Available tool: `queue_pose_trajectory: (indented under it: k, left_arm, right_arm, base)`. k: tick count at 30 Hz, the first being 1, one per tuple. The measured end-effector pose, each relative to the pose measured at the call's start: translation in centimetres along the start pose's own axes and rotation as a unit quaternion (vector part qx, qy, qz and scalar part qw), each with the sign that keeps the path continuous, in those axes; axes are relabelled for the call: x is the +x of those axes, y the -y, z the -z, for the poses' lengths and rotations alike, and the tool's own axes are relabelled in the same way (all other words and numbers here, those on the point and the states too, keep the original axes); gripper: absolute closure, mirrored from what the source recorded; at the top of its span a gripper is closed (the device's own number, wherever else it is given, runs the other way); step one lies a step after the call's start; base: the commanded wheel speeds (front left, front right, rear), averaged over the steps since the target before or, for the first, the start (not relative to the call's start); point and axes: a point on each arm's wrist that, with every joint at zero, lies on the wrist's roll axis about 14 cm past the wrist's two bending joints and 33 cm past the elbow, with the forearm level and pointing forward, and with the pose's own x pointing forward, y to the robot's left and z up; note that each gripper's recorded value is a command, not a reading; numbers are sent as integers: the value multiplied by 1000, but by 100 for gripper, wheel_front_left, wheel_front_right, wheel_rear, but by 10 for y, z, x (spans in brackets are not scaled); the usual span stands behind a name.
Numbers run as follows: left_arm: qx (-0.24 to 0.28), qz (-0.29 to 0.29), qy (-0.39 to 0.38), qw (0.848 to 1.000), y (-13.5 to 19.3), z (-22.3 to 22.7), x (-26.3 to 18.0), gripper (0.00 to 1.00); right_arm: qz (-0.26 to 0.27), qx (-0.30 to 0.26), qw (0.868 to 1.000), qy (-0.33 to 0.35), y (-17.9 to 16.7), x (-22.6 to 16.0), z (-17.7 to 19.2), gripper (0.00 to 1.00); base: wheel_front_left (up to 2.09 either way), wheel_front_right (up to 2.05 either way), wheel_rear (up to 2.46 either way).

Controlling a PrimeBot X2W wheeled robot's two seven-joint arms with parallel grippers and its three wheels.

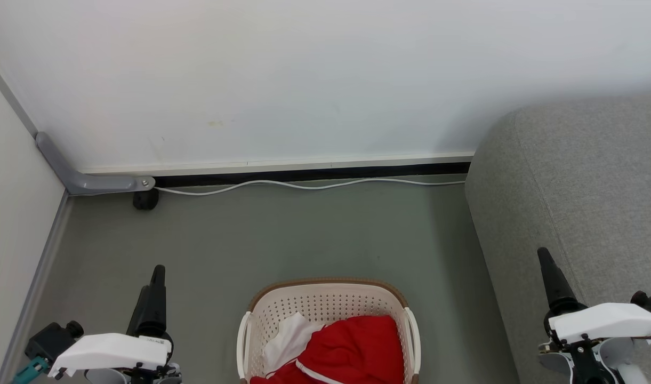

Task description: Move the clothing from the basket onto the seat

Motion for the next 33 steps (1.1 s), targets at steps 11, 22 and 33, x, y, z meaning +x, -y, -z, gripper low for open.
queue_pose_trajectory:
  k: [11, 22, 33]
  left_arm:
    - [107, 13, 5, 994, 6, -5, 5, 0]
    - [195, 26, 6, 981, 11, -6, 9, 0]
    - [263, 38, 6, 964, 14, -6, 12, 0]
  right_arm:
    - [-15, -96, 995, 0, -9, 7, -1, 0]
    - [-32, -175, 984, 7, -18, 13, -5, 0]
    - [-43, -243, 969, 11, -23, 16, -8, 0]
  base:
    - [0, 0, 0]
    - [0, 0, 0]
    - [0, 0, 0]
